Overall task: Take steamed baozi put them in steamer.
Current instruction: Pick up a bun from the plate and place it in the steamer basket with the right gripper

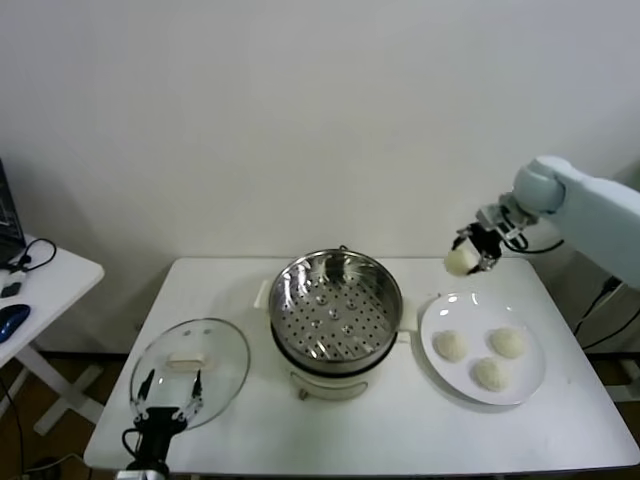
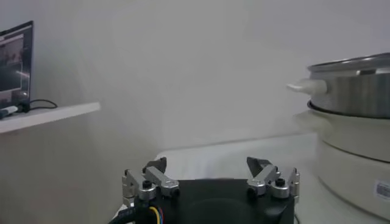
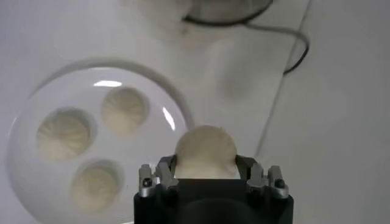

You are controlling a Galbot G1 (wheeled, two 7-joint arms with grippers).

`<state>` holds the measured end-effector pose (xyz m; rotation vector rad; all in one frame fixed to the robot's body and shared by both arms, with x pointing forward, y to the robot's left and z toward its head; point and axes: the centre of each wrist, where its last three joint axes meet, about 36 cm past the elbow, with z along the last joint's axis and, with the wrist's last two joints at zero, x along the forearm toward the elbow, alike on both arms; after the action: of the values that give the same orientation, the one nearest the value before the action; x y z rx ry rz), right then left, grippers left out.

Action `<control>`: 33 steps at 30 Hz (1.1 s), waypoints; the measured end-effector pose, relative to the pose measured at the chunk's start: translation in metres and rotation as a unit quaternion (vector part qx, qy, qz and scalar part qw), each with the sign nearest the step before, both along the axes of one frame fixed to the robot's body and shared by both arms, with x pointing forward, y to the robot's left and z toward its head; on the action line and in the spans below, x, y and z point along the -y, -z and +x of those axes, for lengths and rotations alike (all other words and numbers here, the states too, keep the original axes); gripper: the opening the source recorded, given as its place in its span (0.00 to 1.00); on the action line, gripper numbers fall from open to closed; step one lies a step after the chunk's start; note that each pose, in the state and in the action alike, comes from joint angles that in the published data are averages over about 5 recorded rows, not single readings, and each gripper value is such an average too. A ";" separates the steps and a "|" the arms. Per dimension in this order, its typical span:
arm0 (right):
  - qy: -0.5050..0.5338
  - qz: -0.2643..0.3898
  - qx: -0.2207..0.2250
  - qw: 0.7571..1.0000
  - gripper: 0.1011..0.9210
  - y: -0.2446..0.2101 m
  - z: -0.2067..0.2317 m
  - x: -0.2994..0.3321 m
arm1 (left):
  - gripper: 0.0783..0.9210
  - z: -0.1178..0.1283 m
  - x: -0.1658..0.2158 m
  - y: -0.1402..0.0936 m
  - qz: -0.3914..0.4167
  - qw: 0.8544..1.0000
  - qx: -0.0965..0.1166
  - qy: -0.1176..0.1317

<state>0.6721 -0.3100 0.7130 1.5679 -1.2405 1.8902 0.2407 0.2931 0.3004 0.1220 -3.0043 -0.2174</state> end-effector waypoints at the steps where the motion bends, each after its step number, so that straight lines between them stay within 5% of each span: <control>1: -0.020 -0.001 0.005 1.000 0.67 -0.007 -0.003 -0.012 | 0.88 0.000 0.000 0.000 0.000 1.000 0.000 0.000; 12: -0.217 -0.038 0.027 0.975 0.67 -0.018 -0.021 -0.128 | 0.88 -0.001 0.002 0.002 0.004 1.000 0.003 -0.006; 33: -0.360 -0.118 0.019 0.925 0.66 0.080 0.006 -0.205 | 0.88 0.002 -0.003 0.011 0.009 1.000 0.005 -0.013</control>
<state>0.6776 -0.1050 0.6333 2.0198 -0.4164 2.3836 0.2424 0.2959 0.2890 0.1657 -3.0099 -0.2425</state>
